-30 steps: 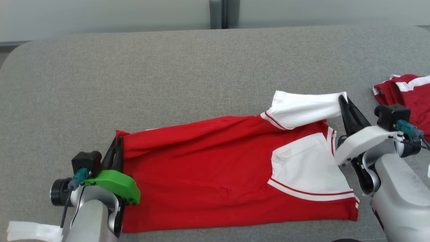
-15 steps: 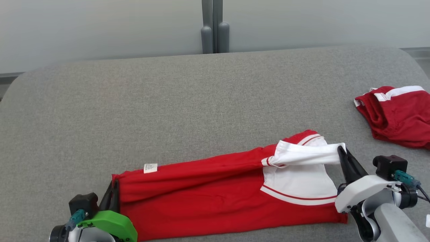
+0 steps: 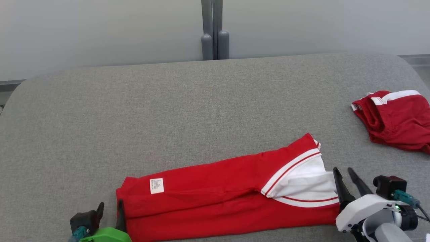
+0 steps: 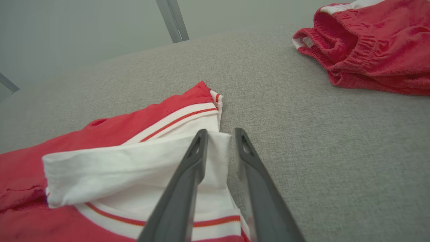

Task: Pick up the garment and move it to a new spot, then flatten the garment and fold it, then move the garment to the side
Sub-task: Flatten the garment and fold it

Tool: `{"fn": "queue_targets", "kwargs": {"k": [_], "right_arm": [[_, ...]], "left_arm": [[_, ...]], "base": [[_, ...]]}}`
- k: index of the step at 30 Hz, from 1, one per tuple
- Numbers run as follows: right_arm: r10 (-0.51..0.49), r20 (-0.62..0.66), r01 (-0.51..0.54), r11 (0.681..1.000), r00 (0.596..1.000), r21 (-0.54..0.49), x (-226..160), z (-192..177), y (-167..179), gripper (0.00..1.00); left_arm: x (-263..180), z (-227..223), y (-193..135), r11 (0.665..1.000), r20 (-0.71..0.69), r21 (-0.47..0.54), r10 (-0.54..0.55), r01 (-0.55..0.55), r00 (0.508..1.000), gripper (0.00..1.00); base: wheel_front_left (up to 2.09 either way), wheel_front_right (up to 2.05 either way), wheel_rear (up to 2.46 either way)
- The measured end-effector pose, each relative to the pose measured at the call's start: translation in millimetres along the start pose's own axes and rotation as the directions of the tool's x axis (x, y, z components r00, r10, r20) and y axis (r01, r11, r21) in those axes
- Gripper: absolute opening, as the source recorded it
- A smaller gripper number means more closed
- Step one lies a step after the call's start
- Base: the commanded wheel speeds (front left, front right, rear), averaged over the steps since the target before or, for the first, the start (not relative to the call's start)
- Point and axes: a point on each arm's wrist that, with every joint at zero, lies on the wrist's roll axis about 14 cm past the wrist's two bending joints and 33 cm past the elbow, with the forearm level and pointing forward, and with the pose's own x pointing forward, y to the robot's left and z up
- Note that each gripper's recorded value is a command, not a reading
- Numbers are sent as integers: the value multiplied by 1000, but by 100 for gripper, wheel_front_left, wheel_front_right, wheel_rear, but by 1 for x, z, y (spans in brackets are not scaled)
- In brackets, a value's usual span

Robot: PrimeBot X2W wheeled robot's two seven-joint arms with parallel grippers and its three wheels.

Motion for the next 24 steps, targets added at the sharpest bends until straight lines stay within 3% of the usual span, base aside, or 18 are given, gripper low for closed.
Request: {"fn": "queue_targets", "kwargs": {"k": [4, 12, 24], "right_arm": [[-43, 72, 42, 999, 997, 19, -3, 20, -13, 100], [-53, 87, 52, 999, 995, 12, -10, 20, -11, 100], [-19, -79, 18, 1000, 997, -16, 12, -24, 5, 100]], "left_arm": [[-8, -1, 7, 999, 12, 11, 42, -43, 999, 100], [-17, 7, 11, 998, 51, 20, 66, -67, 997, 100], [-15, 14, 8, 998, 73, 31, 55, -57, 996, 100]], "base": [[0, 0, 0], [0, 0, 0], [0, 0, 0]]}}
